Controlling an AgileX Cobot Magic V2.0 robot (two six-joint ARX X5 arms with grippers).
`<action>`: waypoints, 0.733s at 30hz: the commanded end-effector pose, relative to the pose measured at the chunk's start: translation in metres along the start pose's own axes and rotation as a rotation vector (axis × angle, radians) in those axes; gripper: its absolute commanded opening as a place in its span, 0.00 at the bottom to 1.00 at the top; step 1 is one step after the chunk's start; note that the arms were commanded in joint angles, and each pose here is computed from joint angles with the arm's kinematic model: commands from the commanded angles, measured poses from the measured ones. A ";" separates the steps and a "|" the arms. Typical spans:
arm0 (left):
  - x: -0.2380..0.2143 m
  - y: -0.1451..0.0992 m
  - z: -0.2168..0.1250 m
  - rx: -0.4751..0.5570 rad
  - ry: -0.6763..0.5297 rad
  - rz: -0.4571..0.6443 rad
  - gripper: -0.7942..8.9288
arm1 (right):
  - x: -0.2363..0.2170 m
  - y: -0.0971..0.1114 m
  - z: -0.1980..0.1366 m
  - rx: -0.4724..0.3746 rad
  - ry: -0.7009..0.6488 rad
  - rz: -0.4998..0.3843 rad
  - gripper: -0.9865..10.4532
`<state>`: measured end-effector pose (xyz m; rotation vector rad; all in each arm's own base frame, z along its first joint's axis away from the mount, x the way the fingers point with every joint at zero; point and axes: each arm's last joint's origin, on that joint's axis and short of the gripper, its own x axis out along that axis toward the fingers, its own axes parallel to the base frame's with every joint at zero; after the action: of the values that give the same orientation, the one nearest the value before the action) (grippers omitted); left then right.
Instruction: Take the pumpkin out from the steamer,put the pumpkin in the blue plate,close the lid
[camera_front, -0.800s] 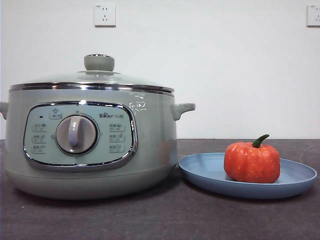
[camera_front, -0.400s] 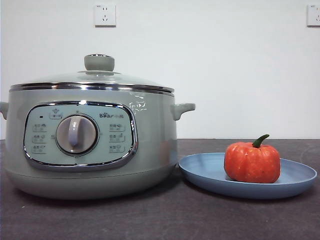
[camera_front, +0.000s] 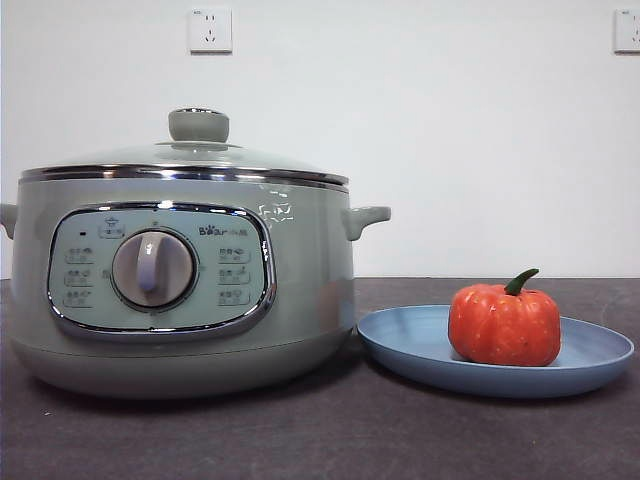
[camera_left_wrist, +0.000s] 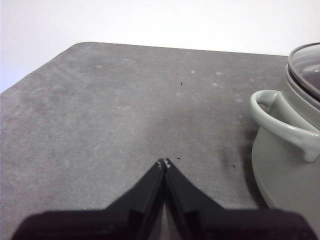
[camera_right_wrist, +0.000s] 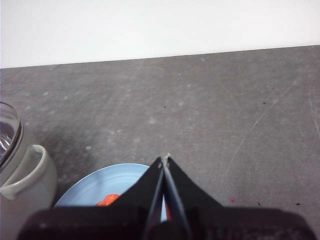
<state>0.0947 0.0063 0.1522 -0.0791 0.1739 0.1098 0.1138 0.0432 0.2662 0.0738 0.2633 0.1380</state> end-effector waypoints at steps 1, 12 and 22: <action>0.001 0.000 -0.004 -0.006 0.012 0.001 0.08 | 0.000 0.000 -0.001 0.010 -0.003 -0.003 0.08; 0.001 0.001 -0.004 -0.006 0.012 0.002 0.08 | 0.000 0.000 -0.001 0.000 0.000 -0.003 0.08; 0.001 0.000 -0.004 -0.006 0.013 0.000 0.08 | -0.025 -0.032 -0.034 -0.047 -0.087 -0.136 0.08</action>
<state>0.0948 0.0062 0.1522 -0.0792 0.1739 0.1079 0.0839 0.0117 0.2493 0.0320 0.1551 0.0277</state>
